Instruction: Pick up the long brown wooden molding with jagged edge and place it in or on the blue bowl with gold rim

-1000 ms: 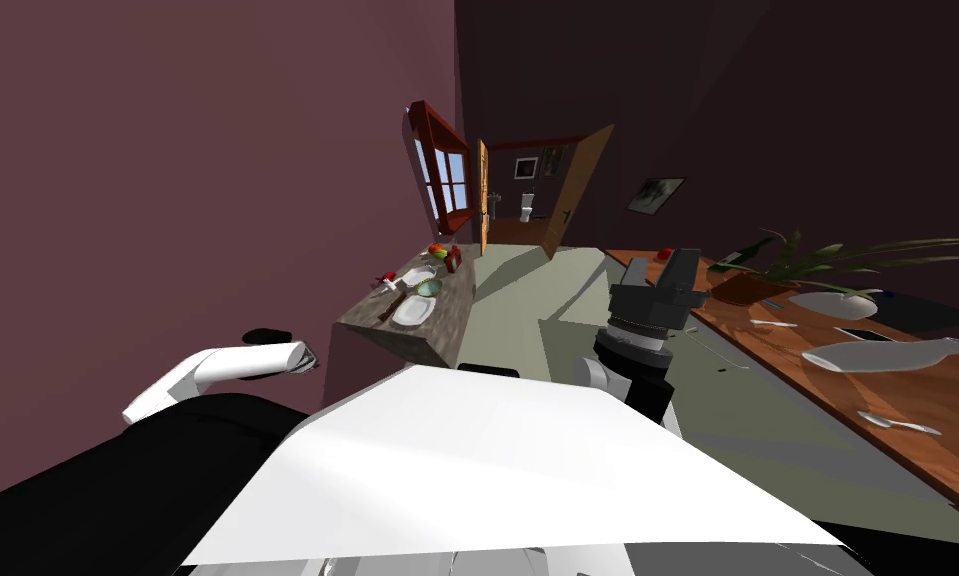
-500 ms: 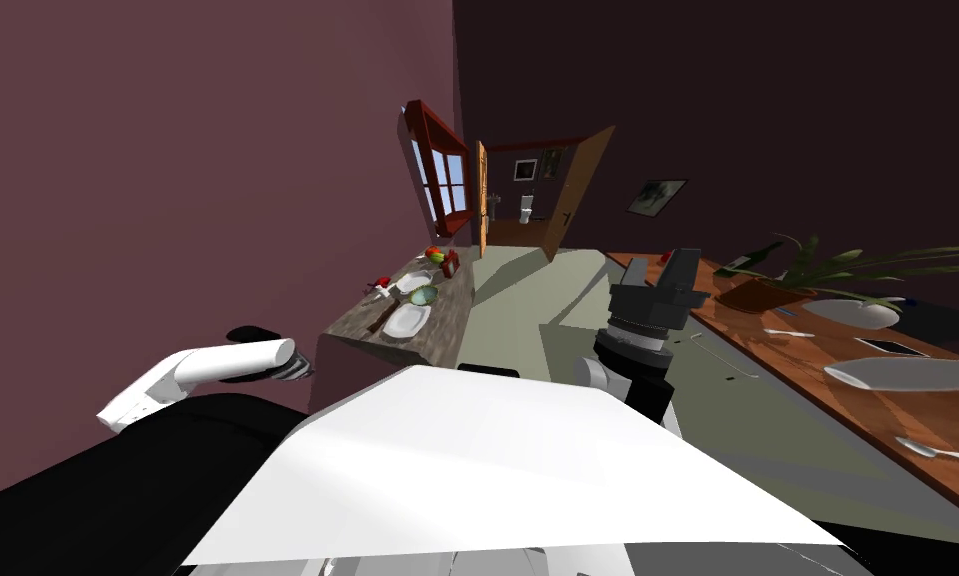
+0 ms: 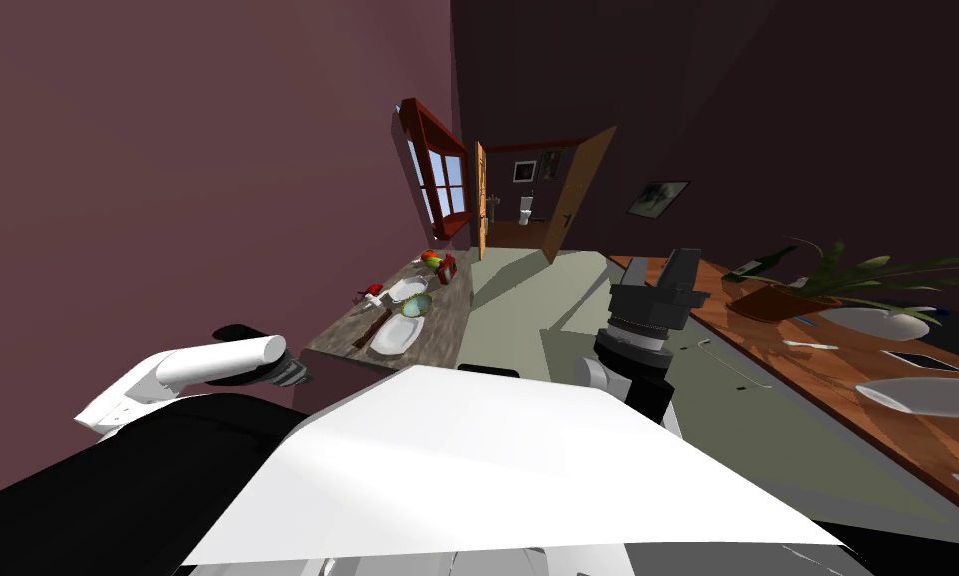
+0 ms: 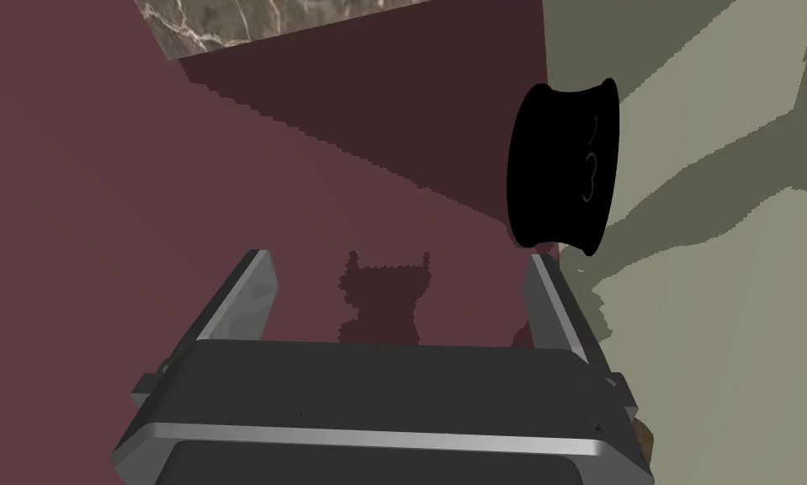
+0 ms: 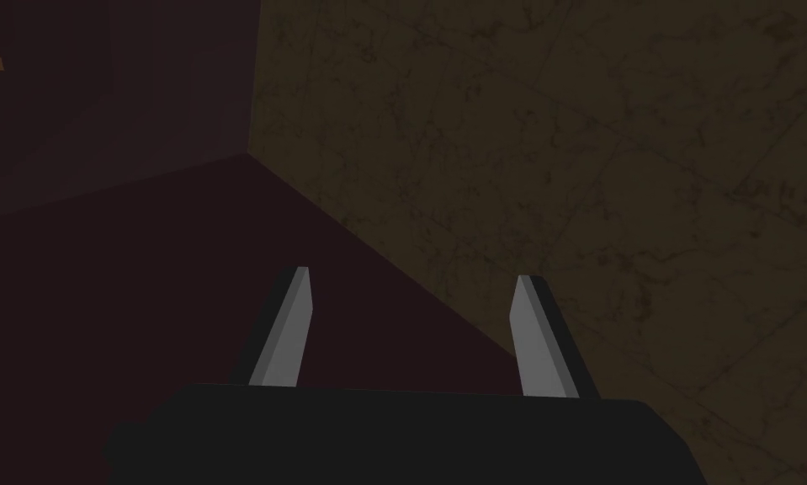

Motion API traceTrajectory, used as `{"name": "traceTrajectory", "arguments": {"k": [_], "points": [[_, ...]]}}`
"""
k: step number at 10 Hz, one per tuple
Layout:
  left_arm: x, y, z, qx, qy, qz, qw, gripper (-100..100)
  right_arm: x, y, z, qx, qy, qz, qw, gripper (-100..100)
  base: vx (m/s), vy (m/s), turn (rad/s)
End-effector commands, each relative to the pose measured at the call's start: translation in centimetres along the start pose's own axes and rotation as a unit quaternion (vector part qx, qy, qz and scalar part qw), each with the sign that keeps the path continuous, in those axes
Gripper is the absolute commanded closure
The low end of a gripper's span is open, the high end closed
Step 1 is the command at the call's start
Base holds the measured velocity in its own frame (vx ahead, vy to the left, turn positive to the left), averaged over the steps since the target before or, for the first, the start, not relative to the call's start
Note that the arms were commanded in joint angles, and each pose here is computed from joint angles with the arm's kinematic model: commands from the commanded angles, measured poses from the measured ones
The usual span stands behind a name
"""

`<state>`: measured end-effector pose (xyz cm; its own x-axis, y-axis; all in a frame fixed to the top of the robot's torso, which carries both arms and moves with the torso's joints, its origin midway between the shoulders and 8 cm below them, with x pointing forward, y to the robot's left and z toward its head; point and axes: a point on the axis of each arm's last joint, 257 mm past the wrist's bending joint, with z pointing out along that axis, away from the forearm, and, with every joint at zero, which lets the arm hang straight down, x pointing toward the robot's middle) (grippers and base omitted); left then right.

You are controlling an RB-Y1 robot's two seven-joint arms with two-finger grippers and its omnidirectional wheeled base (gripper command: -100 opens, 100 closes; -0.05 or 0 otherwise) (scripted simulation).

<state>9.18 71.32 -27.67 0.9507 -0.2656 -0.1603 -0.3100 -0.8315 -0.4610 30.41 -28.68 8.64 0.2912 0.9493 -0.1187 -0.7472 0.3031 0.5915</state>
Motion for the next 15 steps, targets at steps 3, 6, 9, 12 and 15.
{"name": "traceTrajectory", "arguments": {"k": [3,6,9,12,15], "points": [[-1.1,1.7,-0.2,-0.046,-0.014,-0.026,0.9985,-100,0.0,0.0,0.0,0.0,0.0,0.0,1.0,0,0.109,-0.007,-0.007],[-1.3,3.4,-0.7,-0.099,-0.012,-0.063,0.993,-100,0.0,0.0,0.0,0.0,0.0,0.0,1.0,0,0.189,0.019,-0.014],[-1.6,4.8,-1.1,-0.134,-0.018,-0.077,0.9878,-100,0.0,0.0,0.0,0.0,0.0,0.0,1.0,0,0.194,-0.015,-0.012],[-1.4,6.7,-1.8,-0.183,-0.014,-0.099,0.9781,-100,0.0,0.0,0.0,0.0,0.0,0.0,1.0,0,0.184,0.021,-0.019],[-1.0,8.7,-2.5,-0.233,-0.007,-0.117,0.9655,-100,0.0,0.0,0.0,0.0,0.0,0.0,1.0,0,0.168,0.021,-0.017]]}}
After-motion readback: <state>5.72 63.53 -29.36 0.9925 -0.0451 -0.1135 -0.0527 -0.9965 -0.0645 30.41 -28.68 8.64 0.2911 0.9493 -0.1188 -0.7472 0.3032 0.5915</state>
